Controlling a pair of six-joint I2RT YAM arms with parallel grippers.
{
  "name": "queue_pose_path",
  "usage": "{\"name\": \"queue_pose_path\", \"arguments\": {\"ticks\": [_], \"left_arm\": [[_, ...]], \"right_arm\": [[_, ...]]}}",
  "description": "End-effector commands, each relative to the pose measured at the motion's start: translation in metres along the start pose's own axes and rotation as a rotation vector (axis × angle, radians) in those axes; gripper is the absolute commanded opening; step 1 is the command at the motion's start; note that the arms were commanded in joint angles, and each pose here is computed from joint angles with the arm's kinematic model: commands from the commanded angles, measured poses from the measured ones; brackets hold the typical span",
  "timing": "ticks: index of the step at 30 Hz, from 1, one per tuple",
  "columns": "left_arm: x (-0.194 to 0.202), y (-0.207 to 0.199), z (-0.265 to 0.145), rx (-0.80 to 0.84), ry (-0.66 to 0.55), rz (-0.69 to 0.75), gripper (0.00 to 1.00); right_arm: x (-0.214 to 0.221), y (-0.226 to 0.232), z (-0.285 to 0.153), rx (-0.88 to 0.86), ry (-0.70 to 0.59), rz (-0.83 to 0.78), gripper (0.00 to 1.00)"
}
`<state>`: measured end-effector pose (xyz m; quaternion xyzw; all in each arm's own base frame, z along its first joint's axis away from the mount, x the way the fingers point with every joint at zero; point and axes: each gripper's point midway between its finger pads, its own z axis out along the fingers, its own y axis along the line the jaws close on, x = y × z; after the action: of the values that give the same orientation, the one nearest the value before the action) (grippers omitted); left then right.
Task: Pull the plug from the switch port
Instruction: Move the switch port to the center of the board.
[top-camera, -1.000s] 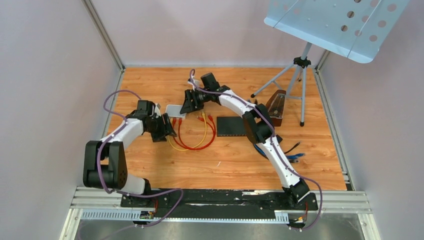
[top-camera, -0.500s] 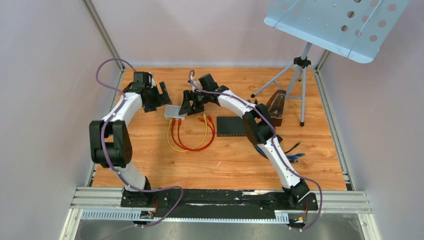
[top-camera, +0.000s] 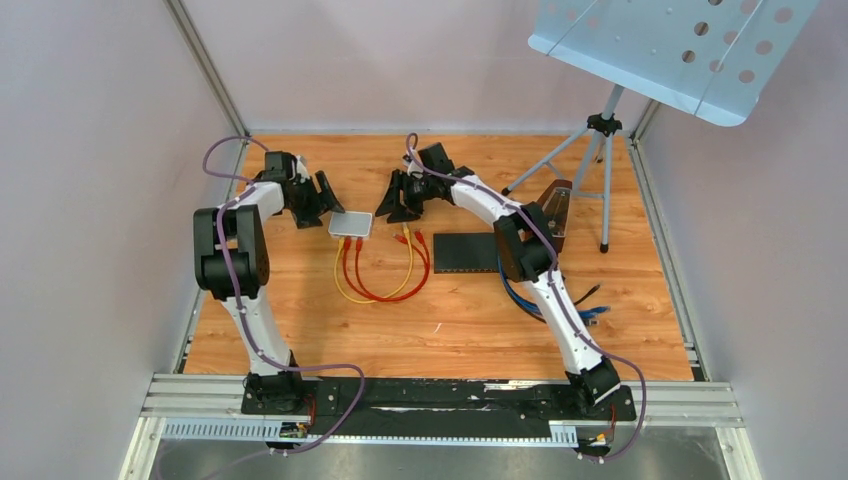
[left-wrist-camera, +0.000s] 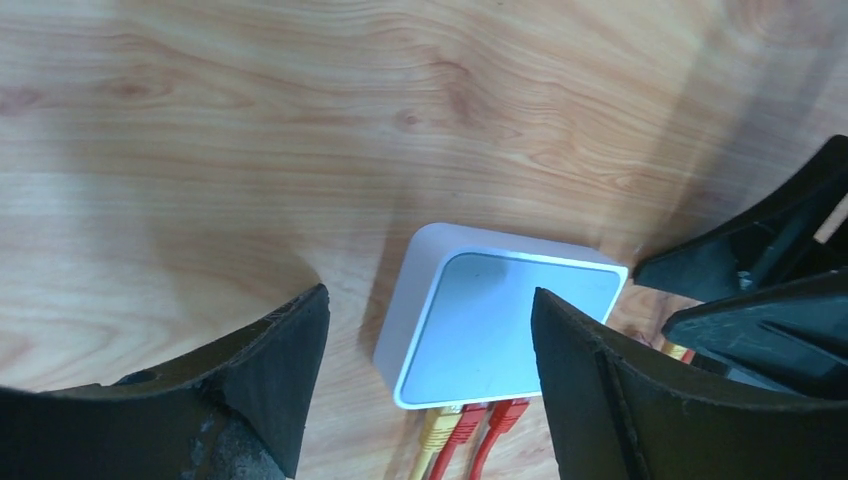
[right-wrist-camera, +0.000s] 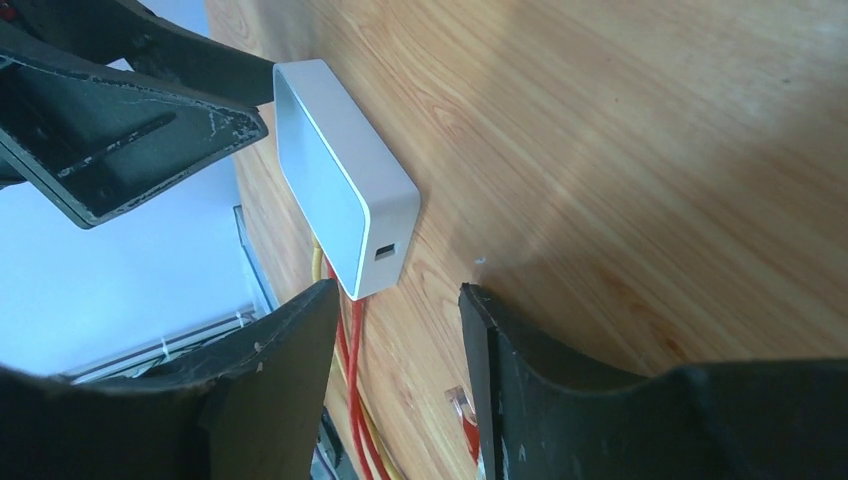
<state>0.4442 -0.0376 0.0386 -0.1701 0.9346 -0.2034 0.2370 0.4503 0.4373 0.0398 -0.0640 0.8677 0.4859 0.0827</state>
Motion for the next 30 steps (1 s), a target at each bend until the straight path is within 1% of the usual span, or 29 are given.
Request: {"name": "queue_pose_path", "arguments": {"ticks": [1, 4, 7, 8, 9, 10, 13, 17, 19, 21, 22, 23, 24, 25, 26, 27, 28, 29, 30], "left_arm": [[0.005, -0.015, 0.010, 0.107, 0.023, -0.019, 0.79], [0.021, -0.010, 0.011, 0.099, 0.063, -0.059, 0.75], [0.035, -0.012, 0.006, 0.112, 0.093, -0.070, 0.68], [0.045, -0.008, 0.005, 0.108, 0.105, -0.085, 0.67], [0.046, -0.010, 0.000, 0.110, 0.096, -0.083, 0.66], [0.055, -0.007, 0.000, 0.107, 0.106, -0.092, 0.66], [0.064, -0.013, -0.012, 0.137, 0.095, -0.091, 0.66], [0.082, -0.013, -0.024, 0.142, 0.106, -0.080, 0.65], [0.093, -0.011, -0.032, 0.123, 0.113, -0.074, 0.65], [0.108, -0.002, -0.041, 0.053, 0.120, -0.079, 0.65], [0.115, 0.008, -0.044, 0.000, 0.122, -0.098, 0.65], [0.117, 0.007, -0.052, -0.007, 0.108, -0.101, 0.65], [0.127, 0.013, -0.055, -0.033, 0.116, -0.124, 0.65], [0.135, 0.014, -0.063, -0.042, 0.111, -0.148, 0.66], [0.133, 0.011, -0.072, -0.035, 0.081, -0.146, 0.67], [0.145, 0.014, -0.074, -0.047, 0.095, -0.176, 0.69], [0.143, 0.011, -0.082, -0.038, 0.066, -0.177, 0.70], [0.151, 0.013, -0.085, -0.048, 0.074, -0.199, 0.71], [0.149, 0.011, -0.091, -0.043, 0.048, -0.197, 0.72]], "right_arm": [[0.017, -0.012, 0.024, 0.007, 0.045, 0.026, 0.53], [0.026, -0.011, 0.033, -0.015, 0.079, -0.029, 0.51], [0.035, -0.021, 0.038, -0.001, 0.110, -0.015, 0.47], [0.037, -0.022, 0.038, -0.008, 0.121, -0.014, 0.47], [0.042, -0.021, 0.039, -0.018, 0.136, -0.018, 0.47], [0.047, -0.019, 0.041, -0.028, 0.151, -0.023, 0.47], [0.059, -0.015, 0.043, -0.040, 0.184, -0.039, 0.44], [0.082, -0.011, 0.048, -0.035, 0.230, -0.051, 0.35], [0.095, -0.012, 0.049, -0.016, 0.252, -0.040, 0.31], [0.112, -0.011, 0.049, -0.002, 0.281, -0.034, 0.28], [0.123, -0.010, 0.050, 0.004, 0.301, -0.032, 0.27], [0.133, -0.008, 0.050, 0.011, 0.317, -0.036, 0.26], [0.142, -0.006, 0.050, 0.023, 0.330, -0.034, 0.26], [0.151, -0.003, 0.049, 0.035, 0.340, -0.033, 0.26], [0.158, 0.001, 0.048, 0.042, 0.346, -0.033, 0.26], [0.165, 0.004, 0.046, 0.055, 0.349, -0.031, 0.26], [0.170, 0.008, 0.044, 0.066, 0.342, -0.035, 0.26], [0.175, 0.013, 0.042, 0.070, 0.335, -0.046, 0.27], [0.179, 0.017, 0.039, 0.072, 0.323, -0.063, 0.28]]}}
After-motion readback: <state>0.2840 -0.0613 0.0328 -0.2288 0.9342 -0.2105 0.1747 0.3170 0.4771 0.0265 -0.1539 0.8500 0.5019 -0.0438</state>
